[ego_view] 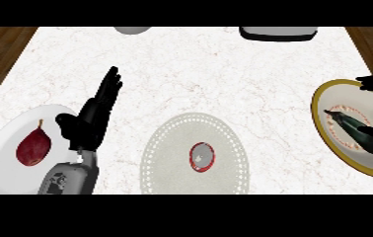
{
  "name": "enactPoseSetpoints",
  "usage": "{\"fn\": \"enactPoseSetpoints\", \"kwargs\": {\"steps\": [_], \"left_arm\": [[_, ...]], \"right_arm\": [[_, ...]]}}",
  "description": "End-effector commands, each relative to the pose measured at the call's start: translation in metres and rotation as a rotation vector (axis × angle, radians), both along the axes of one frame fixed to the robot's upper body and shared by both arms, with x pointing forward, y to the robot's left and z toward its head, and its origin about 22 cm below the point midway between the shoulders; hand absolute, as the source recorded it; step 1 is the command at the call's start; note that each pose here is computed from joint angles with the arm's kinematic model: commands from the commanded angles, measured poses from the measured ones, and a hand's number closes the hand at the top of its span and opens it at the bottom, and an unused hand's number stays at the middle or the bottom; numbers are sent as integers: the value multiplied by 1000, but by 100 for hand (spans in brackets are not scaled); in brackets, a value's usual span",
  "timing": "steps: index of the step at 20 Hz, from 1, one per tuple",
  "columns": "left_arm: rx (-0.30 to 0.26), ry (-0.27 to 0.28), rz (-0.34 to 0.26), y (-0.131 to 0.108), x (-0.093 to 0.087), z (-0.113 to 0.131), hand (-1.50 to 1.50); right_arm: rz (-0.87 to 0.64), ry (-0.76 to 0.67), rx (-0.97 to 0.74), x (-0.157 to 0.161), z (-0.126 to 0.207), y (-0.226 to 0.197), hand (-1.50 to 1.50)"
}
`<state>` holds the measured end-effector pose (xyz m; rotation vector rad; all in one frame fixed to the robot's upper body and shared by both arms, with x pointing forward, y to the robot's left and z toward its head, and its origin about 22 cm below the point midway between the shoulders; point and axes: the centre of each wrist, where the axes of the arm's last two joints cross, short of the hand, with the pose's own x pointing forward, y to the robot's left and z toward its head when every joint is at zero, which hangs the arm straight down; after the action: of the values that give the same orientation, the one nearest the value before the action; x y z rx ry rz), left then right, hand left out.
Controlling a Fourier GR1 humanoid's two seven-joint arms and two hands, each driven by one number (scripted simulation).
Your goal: Pick the eggplant from the placemat and place it in the bowl
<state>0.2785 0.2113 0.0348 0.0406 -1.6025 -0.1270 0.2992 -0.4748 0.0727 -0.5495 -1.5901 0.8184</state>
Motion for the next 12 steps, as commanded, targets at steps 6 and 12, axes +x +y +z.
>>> {"fn": "enactPoseSetpoints", "kwargs": {"steps": [6, 12], "left_arm": [[5, 11, 17, 7, -9, -10, 0], [11, 6, 26, -1, -3, -3, 0]], "right_arm": [[27, -197, 297, 7, 19, -21, -150], [-25, -137, 435, -8, 43, -56, -150]]}}
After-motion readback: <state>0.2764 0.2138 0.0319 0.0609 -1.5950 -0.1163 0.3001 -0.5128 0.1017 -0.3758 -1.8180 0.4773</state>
